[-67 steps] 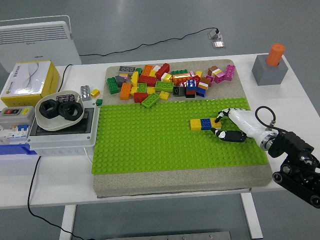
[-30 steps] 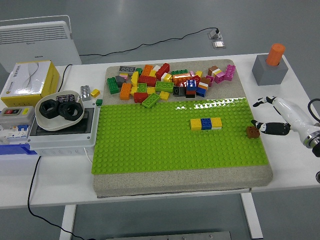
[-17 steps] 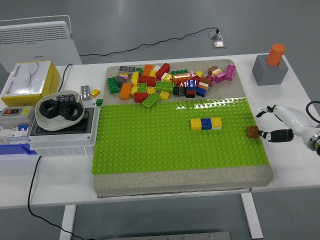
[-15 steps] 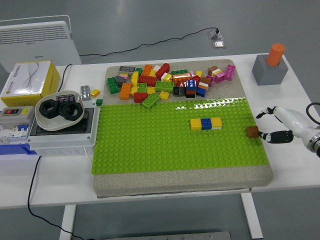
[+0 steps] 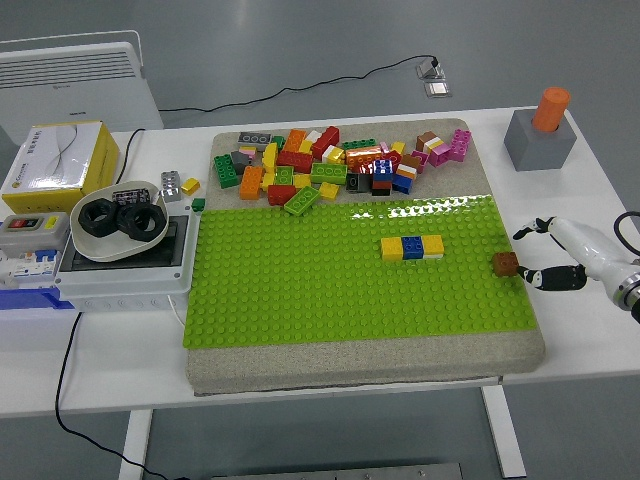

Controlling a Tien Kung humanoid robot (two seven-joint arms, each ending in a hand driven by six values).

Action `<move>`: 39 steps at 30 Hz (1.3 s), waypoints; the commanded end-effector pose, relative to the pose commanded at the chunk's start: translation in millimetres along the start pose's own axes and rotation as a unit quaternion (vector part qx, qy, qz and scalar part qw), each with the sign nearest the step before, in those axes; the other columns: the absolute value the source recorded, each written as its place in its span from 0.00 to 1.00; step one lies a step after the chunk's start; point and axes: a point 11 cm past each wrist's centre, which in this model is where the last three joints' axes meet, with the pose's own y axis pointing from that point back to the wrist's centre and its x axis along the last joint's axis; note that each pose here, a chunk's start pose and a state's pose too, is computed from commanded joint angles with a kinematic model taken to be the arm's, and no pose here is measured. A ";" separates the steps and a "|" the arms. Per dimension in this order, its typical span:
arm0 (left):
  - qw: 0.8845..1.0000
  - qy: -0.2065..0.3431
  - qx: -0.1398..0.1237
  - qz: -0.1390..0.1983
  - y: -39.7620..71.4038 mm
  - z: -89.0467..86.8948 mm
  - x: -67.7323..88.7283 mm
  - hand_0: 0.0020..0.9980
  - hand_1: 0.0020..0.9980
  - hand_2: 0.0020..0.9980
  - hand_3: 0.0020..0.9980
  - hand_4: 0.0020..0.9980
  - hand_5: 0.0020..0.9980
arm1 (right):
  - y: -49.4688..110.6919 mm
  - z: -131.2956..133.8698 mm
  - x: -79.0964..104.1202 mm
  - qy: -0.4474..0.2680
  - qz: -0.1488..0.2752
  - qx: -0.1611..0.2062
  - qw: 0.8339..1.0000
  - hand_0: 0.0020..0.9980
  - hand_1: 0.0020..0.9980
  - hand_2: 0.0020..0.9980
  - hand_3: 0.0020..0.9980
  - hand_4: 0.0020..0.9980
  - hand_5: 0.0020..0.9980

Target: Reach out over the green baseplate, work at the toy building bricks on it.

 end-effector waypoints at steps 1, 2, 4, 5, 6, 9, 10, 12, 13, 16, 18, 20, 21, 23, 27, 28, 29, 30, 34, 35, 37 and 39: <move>1.000 -0.001 0.000 0.001 0.0 0.2 -0.1 0.61 0.41 0.57 0.70 1.00 1.00 | 0.0 -0.3 -0.4 -0.001 0.000 0.001 1.000 0.85 0.83 0.82 0.70 0.70 0.13; 1.000 -0.003 0.001 0.001 0.1 0.4 -0.2 0.61 0.41 0.57 0.70 1.00 1.00 | 0.0 -0.5 -0.7 -0.002 0.000 0.001 1.000 0.85 0.83 0.82 0.70 0.70 0.13; 1.000 -0.006 0.001 0.003 0.2 1.2 0.0 0.61 0.41 0.57 0.70 1.00 1.00 | 0.2 -0.6 -1.1 -0.004 0.001 0.002 1.000 0.85 0.83 0.82 0.70 0.69 0.12; 1.000 -0.008 0.001 0.003 0.3 1.7 0.3 0.61 0.41 0.57 0.70 1.00 1.00 | 0.4 -0.5 -1.2 -0.005 0.002 0.001 1.000 0.85 0.83 0.82 0.70 0.69 0.12; 1.000 -0.008 0.001 0.004 0.4 2.2 0.6 0.61 0.41 0.57 0.70 1.00 1.00 | 0.6 -0.3 -1.3 -0.006 0.002 0.001 1.000 0.85 0.83 0.82 0.70 0.69 0.12; 1.000 -0.011 0.000 0.005 0.5 3.2 1.4 0.61 0.41 0.57 0.70 1.00 1.00 | 1.6 0.5 -2.0 -0.009 0.003 0.000 1.000 0.85 0.83 0.82 0.70 0.69 0.12; 1.000 -0.011 0.000 0.006 0.5 3.3 1.5 0.62 0.41 0.57 0.70 1.00 1.00 | 1.7 0.6 -2.0 -0.009 0.003 0.000 1.000 0.85 0.83 0.82 0.70 0.68 0.11; 1.000 -0.011 -0.001 0.006 0.5 3.5 1.8 0.62 0.41 0.57 0.70 1.00 1.00 | 2.0 0.2 -1.7 -0.009 0.004 0.001 1.000 0.85 0.83 0.82 0.70 0.68 0.11; 1.000 -0.011 -0.001 0.006 0.5 3.5 1.9 0.62 0.41 0.57 0.70 1.00 1.00 | 2.1 -0.2 -1.2 -0.008 0.004 0.001 1.000 0.85 0.83 0.82 0.70 0.68 0.11; 1.000 -0.011 -0.001 0.006 0.5 3.1 2.1 0.62 0.41 0.57 0.70 0.99 1.00 | 2.1 -1.5 0.8 -0.007 0.007 0.003 1.000 0.85 0.82 0.82 0.70 0.69 0.11; 1.000 -0.012 0.000 0.006 0.4 2.9 2.4 0.62 0.41 0.57 0.70 0.99 1.00 | 2.0 -2.4 2.3 -0.006 0.008 0.004 1.000 0.85 0.82 0.82 0.70 0.69 0.11; 1.000 -0.012 0.000 0.006 0.4 2.5 2.5 0.62 0.41 0.57 0.70 0.99 1.00 | 2.0 -2.9 3.9 -0.005 0.010 0.005 1.000 0.85 0.82 0.82 0.70 0.69 0.11; 1.000 -0.012 0.000 0.006 0.4 2.3 2.6 0.62 0.41 0.57 0.70 0.99 1.00 | 2.0 -3.1 4.6 -0.005 0.011 0.005 1.000 0.85 0.82 0.82 0.70 0.69 0.11; 1.000 -0.012 0.001 0.005 0.3 1.7 2.4 0.61 0.41 0.57 0.70 0.99 1.00 | 2.1 -3.4 5.9 -0.004 0.012 0.005 1.000 0.85 0.82 0.82 0.70 0.68 0.10; 1.000 -0.010 0.002 0.003 0.1 0.0 1.0 0.61 0.41 0.57 0.70 0.99 1.00 | 2.2 -3.6 6.5 -0.001 0.012 0.006 1.000 0.85 0.82 0.82 0.70 0.68 0.10; 1.000 -0.009 0.003 0.002 0.0 -0.5 0.5 0.61 0.41 0.56 0.70 0.99 1.00 | 2.3 -3.5 6.2 0.001 0.011 0.005 1.000 0.84 0.82 0.82 0.70 0.68 0.10; 1.000 -0.009 0.003 0.002 0.0 -0.9 0.3 0.61 0.41 0.56 0.70 0.99 1.00 | 2.4 -3.3 6.1 0.002 0.010 0.005 1.000 0.84 0.82 0.82 0.70 0.68 0.10; 1.000 -0.009 0.004 0.001 -0.1 -1.4 0.1 0.61 0.41 0.56 0.70 0.99 1.00 | 2.4 -3.2 6.2 0.003 0.009 0.005 1.000 0.84 0.82 0.82 0.70 0.68 0.10; 1.000 -0.008 0.004 -0.002 -0.3 -2.7 -0.3 0.61 0.41 0.57 0.70 0.99 1.00 | 2.5 -3.6 7.5 0.007 0.009 0.005 1.000 0.85 0.82 0.81 0.70 0.68 0.09; 1.000 -0.008 0.004 -0.003 -0.3 -2.8 -0.4 0.61 0.41 0.57 0.70 0.99 1.00 | 2.5 -3.7 7.7 0.007 0.009 0.005 1.000 0.85 0.82 0.81 0.70 0.68 0.09; 1.000 -0.006 0.004 -0.006 -0.4 -3.1 -0.6 0.61 0.41 0.57 0.70 0.99 1.00 | 2.8 -3.1 8.4 0.006 0.010 0.004 1.000 0.85 0.82 0.81 0.70 0.68 0.09; 1.000 -0.005 0.003 -0.008 -0.4 -3.6 -1.1 0.61 0.41 0.57 0.70 0.99 1.00 | 3.8 -1.0 10.5 0.005 0.014 0.001 1.000 0.85 0.82 0.81 0.70 0.68 0.09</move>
